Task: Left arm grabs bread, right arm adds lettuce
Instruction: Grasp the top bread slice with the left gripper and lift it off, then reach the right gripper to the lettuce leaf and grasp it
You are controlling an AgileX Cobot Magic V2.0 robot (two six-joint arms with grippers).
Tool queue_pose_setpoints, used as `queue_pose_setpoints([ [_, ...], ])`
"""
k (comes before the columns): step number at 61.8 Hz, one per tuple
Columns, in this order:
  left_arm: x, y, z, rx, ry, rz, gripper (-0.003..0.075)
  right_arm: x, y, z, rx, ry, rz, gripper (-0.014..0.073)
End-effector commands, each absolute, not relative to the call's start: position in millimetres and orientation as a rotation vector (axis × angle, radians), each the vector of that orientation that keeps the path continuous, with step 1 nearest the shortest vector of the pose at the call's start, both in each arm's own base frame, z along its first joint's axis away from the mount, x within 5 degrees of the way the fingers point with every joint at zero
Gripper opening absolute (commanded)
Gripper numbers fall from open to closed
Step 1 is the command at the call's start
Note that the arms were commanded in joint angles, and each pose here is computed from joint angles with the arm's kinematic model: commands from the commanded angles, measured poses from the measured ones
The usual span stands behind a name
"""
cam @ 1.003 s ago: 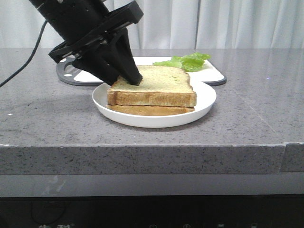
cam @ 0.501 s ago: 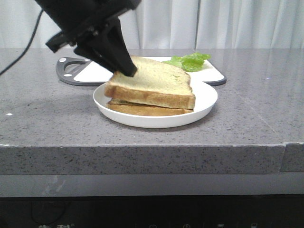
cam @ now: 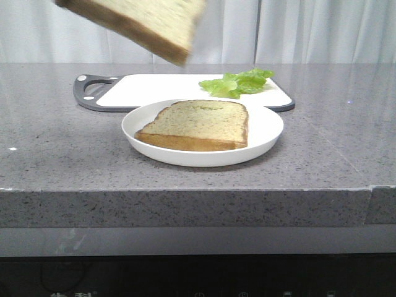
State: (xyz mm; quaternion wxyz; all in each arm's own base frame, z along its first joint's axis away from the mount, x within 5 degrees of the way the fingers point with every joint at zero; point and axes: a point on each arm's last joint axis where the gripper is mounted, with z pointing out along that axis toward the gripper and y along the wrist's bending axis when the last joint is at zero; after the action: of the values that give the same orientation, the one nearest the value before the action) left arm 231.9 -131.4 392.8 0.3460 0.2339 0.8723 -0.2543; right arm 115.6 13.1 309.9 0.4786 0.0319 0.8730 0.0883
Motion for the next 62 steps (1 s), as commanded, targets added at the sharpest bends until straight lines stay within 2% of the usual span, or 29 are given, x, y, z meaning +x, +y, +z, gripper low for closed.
queue_pose_setpoints([
  [1, 212, -107, 415, 0.495, 2.153, -0.652, -0.0020, 121, 12, 323, 0.082, 2.039, 0.213, 0.0405],
  [10, 181, -69, 410, 0.366, 2.138, -0.549, -0.0020, 136, 15, 321, 0.124, 2.049, 0.268, 0.0405],
  [21, 149, -48, 402, 0.292, 2.105, -0.464, -0.0020, 169, 21, 321, 0.160, 2.125, 0.353, 0.0405],
  [36, 125, -44, 398, 0.287, 2.067, -0.450, -0.0020, 233, 36, 328, 0.109, 2.186, 0.505, 0.0405],
  [48, 125, -44, 397, 0.289, 2.073, -0.452, -0.0020, 289, 46, 332, 0.109, 2.184, 0.637, 0.0405],
  [62, 125, -44, 397, 0.289, 2.073, -0.452, -0.0020, 355, 55, 322, 0.090, 2.217, 0.725, 0.0426],
])
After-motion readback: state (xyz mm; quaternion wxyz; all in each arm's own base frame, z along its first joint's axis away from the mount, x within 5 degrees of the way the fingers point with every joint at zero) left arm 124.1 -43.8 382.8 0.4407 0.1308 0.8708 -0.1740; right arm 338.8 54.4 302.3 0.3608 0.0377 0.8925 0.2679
